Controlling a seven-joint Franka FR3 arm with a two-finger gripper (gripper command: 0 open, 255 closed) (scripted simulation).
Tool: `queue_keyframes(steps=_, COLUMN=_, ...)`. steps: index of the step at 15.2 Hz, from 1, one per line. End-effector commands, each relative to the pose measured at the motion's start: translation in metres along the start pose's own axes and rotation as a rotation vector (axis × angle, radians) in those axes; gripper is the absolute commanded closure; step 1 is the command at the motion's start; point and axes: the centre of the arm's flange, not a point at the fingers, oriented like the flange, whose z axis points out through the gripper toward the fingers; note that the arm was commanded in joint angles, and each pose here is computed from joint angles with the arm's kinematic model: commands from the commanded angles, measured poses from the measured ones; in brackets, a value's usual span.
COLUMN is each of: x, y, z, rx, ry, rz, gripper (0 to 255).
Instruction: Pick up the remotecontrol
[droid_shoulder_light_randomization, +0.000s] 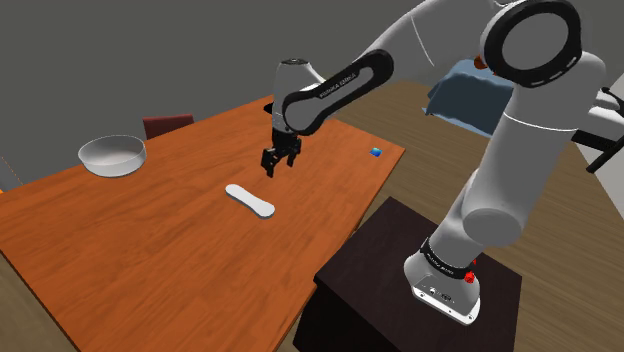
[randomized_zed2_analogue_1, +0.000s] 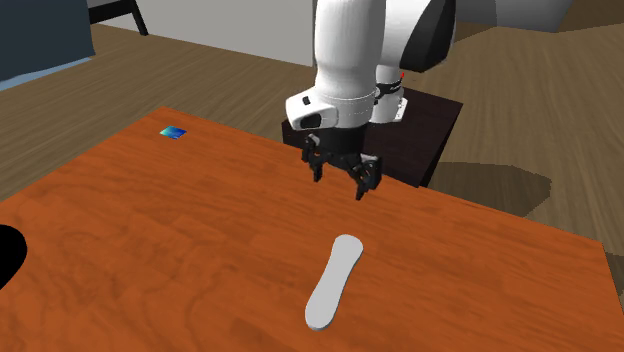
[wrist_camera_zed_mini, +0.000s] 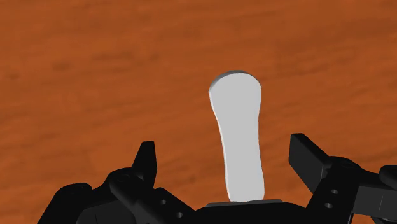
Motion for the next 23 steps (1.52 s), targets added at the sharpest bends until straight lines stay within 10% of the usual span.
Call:
queue_keyframes(steps=1, x=0.017, y=-0.009, z=0.022, rx=-0.007, ry=-0.003, rz=-0.014, gripper=0)
queue_keyframes(steps=11, x=0.086, y=-0.057, z=0.128, rx=-0.044, ry=-0.018, rz=-0.083, gripper=0)
queue_keyframes(steps=21, x=0.087, y=-0.057, z=0.171, rx=-0.045, ry=-0.018, rz=-0.085, gripper=0)
queue_keyframes(steps=22, x=0.088, y=-0.057, z=0.171, rx=-0.045, ry=-0.018, rz=-0.085, gripper=255)
queue_keyframes(steps=23, x=0.088, y=-0.057, z=0.171, rx=-0.045, ry=-0.018, rz=-0.085, gripper=255)
